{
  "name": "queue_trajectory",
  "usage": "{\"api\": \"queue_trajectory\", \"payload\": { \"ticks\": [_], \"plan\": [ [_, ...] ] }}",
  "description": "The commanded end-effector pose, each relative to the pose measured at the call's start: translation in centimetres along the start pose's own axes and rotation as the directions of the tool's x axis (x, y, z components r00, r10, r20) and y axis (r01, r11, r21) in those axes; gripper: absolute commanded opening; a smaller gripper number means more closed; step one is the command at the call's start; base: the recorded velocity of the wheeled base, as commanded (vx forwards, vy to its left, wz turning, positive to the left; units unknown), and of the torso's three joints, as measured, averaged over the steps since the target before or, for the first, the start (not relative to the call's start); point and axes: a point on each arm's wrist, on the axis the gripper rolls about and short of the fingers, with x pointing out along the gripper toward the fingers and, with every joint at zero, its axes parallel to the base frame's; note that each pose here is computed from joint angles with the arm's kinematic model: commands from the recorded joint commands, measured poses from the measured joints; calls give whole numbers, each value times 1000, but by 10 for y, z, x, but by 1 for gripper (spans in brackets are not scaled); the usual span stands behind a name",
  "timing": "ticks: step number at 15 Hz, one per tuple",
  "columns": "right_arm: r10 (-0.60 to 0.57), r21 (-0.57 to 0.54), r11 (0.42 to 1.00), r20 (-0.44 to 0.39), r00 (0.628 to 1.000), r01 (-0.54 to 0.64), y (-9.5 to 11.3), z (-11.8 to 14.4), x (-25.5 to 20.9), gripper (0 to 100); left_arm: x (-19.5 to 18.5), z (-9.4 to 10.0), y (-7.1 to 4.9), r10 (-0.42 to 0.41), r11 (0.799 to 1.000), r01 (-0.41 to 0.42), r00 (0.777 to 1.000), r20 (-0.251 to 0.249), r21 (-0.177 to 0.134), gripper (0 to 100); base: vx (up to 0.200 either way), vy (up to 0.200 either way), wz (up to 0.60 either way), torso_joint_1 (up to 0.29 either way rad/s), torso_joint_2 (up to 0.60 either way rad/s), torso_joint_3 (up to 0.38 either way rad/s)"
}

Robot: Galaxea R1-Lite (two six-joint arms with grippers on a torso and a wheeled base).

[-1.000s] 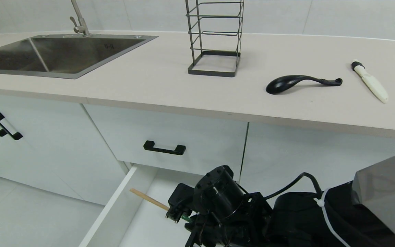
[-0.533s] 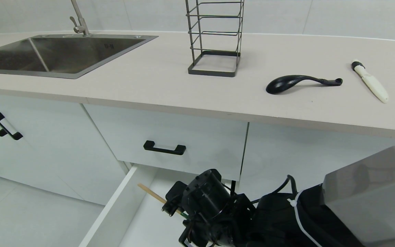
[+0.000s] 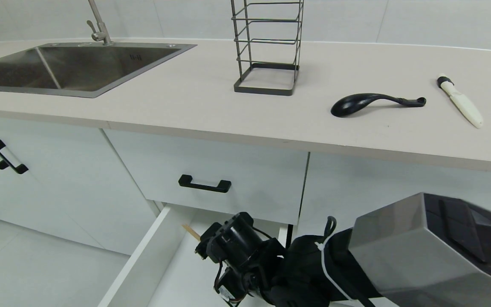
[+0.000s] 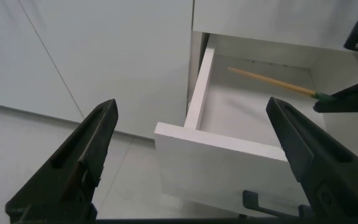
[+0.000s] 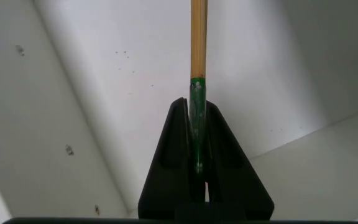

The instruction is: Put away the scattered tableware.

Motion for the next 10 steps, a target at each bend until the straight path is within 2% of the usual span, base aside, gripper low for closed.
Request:
{"api": "queue_trajectory", "payload": {
  "ticks": [1,10],
  "plan": [
    [-6,0,1000,-12,1000,6,2,-2,16,0,0,0,0,1,1000,-1,1000,0,0,100,0,0,0,0,0,0],
    [-41,32,999,-6,999,41,-3,-1,53,0,0,0,0,1,1000,-1,1000,-1,0,100,0,0,0,0,0,0]
  ]
}}
